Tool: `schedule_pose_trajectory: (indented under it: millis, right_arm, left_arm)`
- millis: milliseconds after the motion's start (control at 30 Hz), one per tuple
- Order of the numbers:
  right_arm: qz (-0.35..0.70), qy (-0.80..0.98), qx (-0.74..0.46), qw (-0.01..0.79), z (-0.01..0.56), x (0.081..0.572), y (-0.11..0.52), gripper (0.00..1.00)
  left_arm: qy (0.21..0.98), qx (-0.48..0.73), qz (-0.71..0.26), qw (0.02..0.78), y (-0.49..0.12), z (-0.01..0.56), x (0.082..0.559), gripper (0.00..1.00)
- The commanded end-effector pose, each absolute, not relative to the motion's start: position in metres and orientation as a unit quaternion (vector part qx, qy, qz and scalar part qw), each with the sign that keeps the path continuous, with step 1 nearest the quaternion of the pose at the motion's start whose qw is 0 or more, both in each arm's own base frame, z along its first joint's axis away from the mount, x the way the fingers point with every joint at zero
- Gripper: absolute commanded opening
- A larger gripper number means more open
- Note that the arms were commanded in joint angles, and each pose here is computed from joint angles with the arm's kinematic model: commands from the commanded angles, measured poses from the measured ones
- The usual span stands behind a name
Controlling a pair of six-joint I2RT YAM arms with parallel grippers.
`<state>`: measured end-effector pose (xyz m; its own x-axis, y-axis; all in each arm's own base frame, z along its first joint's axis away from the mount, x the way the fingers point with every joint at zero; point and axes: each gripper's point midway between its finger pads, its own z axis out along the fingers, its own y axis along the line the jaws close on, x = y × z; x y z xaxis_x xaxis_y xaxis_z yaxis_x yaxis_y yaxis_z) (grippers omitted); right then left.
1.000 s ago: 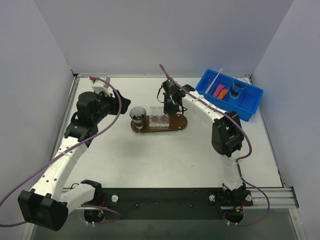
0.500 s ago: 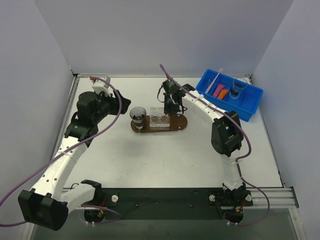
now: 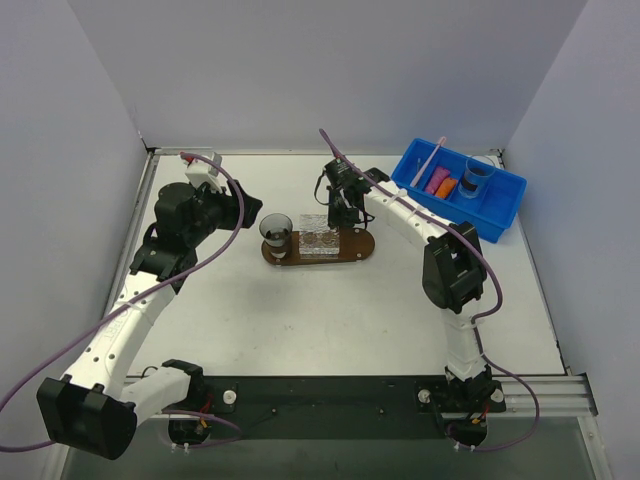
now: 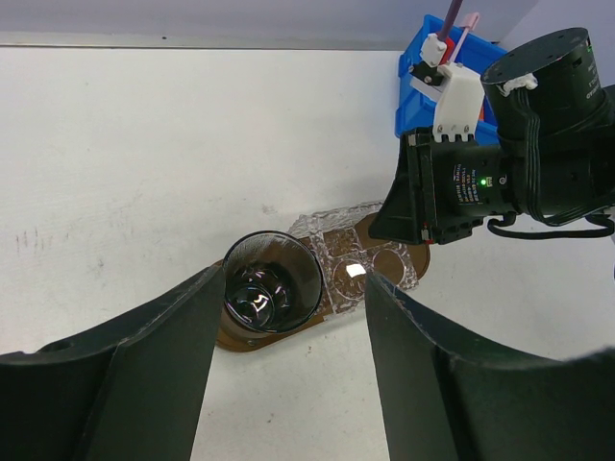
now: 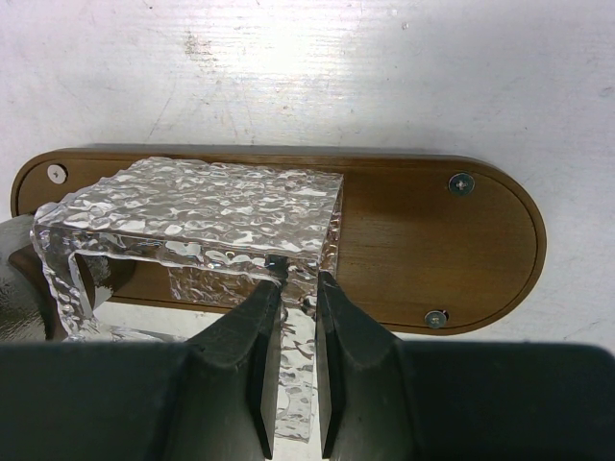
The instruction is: Prepare toiletry sets of a toothbrush and toothpaste on the tray
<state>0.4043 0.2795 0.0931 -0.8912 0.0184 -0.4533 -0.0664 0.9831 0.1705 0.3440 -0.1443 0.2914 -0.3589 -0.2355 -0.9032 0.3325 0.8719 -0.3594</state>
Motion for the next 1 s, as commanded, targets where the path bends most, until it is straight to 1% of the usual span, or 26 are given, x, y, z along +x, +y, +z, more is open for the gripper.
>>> schedule_pose_trajectory:
  millis: [0, 100, 533, 733, 967]
  right_arm:
    - [0.053, 0.976, -0.022, 0.209, 0.081, 0.391, 0.272, 0.10]
    - [0.047, 0.974, -0.029, 0.218, 0.084, 0.392, 0.273, 0.18]
    - [0.047, 0.966, -0.026, 0.254, 0.104, 0.401, 0.275, 0.36]
    - [0.064, 0.958, -0.014, 0.278, 0.116, 0.405, 0.278, 0.41]
    - [0.107, 0.944, 0.001, 0.312, 0.140, 0.407, 0.281, 0.43]
  left_arm:
    - [0.763, 0.034, -0.263, 0.589, -0.146, 0.321, 0.347, 0.70]
    - [0.764, 0.034, -0.263, 0.588, -0.146, 0.320, 0.347, 0.70]
    - [0.765, 0.034, -0.262, 0.588, -0.146, 0.320, 0.347, 0.70]
    - [0.765, 0.034, -0.261, 0.588, -0.146, 0.320, 0.347, 0.70]
    - [0.765, 0.034, -0.260, 0.588, -0.145, 0.320, 0.348, 0.71]
